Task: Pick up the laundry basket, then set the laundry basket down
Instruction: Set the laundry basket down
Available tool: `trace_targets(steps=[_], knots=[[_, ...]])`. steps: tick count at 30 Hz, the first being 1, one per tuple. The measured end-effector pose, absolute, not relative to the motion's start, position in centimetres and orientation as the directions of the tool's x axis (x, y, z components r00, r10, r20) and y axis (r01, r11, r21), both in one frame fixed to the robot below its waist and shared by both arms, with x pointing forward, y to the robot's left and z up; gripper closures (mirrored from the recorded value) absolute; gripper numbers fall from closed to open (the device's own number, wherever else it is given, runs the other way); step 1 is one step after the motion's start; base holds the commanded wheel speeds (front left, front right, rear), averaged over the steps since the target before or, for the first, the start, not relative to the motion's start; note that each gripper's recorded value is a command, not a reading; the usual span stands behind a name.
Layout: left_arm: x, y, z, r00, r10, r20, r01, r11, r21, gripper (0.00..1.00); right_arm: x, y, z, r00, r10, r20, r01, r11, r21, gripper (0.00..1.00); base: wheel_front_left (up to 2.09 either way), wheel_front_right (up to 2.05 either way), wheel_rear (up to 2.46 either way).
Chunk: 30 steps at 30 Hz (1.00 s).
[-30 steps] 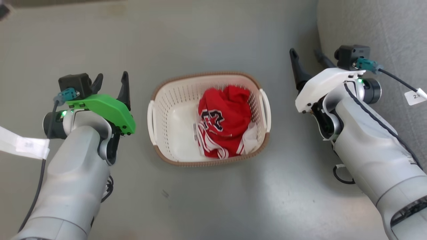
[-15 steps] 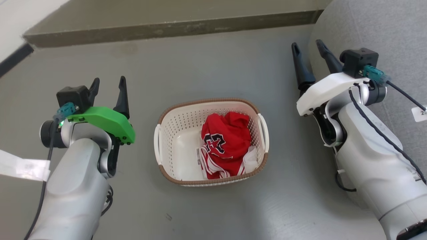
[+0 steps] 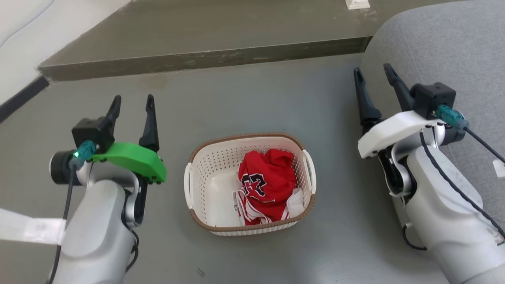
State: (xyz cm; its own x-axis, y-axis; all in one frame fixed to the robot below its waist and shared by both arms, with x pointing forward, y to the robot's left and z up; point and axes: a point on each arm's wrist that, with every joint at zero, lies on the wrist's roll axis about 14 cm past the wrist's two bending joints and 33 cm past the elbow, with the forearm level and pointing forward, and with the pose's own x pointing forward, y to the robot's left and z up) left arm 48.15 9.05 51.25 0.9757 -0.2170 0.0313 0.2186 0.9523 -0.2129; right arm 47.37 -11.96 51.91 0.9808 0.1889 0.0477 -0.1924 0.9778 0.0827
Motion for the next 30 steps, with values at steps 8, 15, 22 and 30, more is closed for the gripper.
trace_targets(steps=[8, 15, 22, 30], knots=[[45.5, 9.2, 51.4, 0.976, -0.211, 0.049, 0.217, 0.955, -0.200, 0.00, 45.1, -12.7, 51.6, 0.986, 0.159, 0.050, -0.163, 0.983, 0.090, 0.00, 0.00, 0.00, 0.00], [42.8, 9.5, 50.1, 0.980, -0.197, 0.022, 0.197, 0.958, -0.210, 0.00, 42.9, -13.2, 50.8, 0.990, 0.133, 0.037, -0.136, 0.986, 0.098, 0.00, 0.00, 0.00, 0.00], [40.7, 9.2, 50.1, 0.981, -0.193, 0.024, 0.193, 0.954, -0.231, 0.00, 40.7, -13.7, 49.6, 0.994, 0.109, 0.008, -0.109, 0.988, 0.106, 0.00, 0.00, 0.00, 0.00], [38.3, 9.6, 49.4, 0.984, -0.180, 0.011, 0.178, 0.958, -0.227, 0.00, 38.6, -13.3, 48.9, 0.994, 0.111, -0.005, -0.110, 0.988, 0.113, 0.00, 0.00, 0.00, 0.00]])
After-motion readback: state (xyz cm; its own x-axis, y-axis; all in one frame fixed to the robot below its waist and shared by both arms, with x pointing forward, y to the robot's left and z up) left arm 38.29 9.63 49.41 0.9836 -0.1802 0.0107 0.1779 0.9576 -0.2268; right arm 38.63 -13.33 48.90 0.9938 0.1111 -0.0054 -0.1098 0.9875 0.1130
